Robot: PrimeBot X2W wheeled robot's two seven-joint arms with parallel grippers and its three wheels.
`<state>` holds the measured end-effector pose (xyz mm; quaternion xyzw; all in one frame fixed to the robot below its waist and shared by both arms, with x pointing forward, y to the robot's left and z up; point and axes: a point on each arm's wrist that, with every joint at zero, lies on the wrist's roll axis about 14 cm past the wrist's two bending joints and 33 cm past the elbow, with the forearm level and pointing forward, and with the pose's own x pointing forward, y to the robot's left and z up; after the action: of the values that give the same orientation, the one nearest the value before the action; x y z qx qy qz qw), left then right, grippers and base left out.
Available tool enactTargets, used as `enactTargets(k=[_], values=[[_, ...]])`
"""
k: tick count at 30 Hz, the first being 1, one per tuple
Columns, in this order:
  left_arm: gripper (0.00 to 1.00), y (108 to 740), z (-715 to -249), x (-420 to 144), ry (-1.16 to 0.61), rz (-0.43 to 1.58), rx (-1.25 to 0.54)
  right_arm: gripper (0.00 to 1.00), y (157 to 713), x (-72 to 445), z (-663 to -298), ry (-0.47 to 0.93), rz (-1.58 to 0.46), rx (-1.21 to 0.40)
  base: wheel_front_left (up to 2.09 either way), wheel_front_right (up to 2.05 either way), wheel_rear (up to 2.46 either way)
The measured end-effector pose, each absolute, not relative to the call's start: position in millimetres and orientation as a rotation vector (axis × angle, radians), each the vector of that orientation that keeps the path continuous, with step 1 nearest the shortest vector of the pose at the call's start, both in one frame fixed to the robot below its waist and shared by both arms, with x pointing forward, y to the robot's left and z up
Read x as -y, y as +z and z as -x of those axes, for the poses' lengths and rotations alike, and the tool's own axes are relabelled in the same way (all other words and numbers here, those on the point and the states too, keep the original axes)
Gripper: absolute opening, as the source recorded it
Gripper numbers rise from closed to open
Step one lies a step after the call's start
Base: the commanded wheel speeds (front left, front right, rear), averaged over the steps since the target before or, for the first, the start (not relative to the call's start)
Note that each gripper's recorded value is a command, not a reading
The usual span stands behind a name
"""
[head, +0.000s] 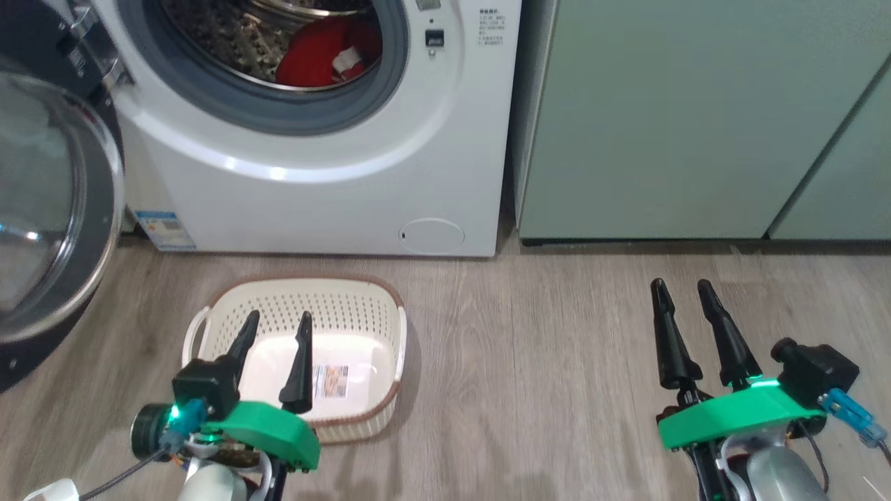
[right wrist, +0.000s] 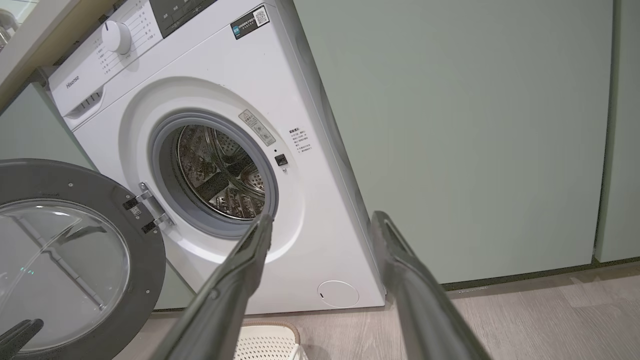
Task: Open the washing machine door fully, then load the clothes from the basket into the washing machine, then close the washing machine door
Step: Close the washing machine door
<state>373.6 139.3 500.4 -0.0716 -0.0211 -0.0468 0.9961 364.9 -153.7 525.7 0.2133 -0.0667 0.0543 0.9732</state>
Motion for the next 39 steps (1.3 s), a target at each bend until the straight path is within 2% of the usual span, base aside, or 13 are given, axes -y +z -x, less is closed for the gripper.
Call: enactTargets(k=[12, 39], values=[[1.00, 499.7, -371.3, -135.4, -0.101, 0.109, 0.041, 1.00, 523.9, 151.9, -365.3, 0.114, -0.430, 0.128, -1.25, 1.24, 0.01], [1.00, 502.3, -368.1, -141.7, -0.080, 0.120, 0.049, 1.00, 527.0, 147.7, -366.5, 0.128, -0.430, 0.134, 0.00, 0.00, 0.00]])
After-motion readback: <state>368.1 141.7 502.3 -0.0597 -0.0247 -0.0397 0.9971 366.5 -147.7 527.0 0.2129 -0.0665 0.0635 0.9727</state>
